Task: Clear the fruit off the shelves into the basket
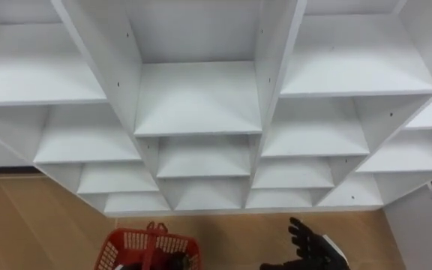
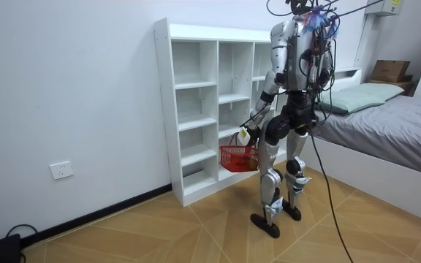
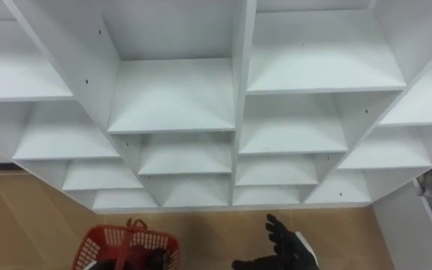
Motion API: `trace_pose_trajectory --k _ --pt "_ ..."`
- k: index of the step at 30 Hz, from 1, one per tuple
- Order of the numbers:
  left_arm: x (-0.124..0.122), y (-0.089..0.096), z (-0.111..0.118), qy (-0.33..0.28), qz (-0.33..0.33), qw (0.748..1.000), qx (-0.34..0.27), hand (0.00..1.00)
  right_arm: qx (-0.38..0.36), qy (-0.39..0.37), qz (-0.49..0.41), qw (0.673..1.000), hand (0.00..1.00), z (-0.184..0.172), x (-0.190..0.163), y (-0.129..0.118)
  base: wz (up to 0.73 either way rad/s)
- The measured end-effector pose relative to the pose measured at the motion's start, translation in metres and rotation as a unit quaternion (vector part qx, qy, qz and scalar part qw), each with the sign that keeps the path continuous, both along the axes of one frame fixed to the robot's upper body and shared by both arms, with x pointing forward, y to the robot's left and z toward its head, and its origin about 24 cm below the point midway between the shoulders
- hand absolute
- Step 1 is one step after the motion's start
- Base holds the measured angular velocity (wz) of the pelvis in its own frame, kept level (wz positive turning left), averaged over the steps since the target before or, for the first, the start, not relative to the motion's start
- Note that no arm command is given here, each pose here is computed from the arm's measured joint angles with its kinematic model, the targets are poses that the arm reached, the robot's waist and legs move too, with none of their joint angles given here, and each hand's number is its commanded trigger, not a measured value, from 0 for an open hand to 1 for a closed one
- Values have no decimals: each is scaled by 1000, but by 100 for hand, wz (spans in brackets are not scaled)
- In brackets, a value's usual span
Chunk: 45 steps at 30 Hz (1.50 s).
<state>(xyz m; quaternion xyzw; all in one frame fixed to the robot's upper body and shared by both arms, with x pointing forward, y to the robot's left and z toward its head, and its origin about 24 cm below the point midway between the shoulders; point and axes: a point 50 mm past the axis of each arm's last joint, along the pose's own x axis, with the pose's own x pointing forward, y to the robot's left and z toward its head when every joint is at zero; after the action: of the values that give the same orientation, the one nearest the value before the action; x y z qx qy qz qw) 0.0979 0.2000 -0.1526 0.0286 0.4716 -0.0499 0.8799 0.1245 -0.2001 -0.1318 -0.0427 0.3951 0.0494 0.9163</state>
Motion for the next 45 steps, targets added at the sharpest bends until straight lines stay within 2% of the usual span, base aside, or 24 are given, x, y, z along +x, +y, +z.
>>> trace_pose_trajectory --k 7,12,17,23,28,38,45 --pt "-9 3 -2 14 39 999 -11 100 -23 45 -23 998 0 -11 -17 -9 0" --pt "-16 15 -2 14 95 995 -14 100 -31 64 -38 997 0 -15 -28 -17 -2" --pt "-36 27 -7 45 147 988 -2 100 -40 117 -86 989 0 -24 -54 -31 -1" --pt "-46 35 -8 65 172 983 7 100 -36 173 -117 977 0 -32 -77 -33 0" --pt "-48 37 -9 80 159 984 20 100 -28 192 -145 970 0 -34 -87 -33 0" --pt "-33 27 -9 79 67 993 60 100 -31 200 -149 968 0 -34 -84 -35 -1" --pt "-31 24 -10 80 65 993 62 100 -35 199 -151 967 0 -34 -84 -36 -1"
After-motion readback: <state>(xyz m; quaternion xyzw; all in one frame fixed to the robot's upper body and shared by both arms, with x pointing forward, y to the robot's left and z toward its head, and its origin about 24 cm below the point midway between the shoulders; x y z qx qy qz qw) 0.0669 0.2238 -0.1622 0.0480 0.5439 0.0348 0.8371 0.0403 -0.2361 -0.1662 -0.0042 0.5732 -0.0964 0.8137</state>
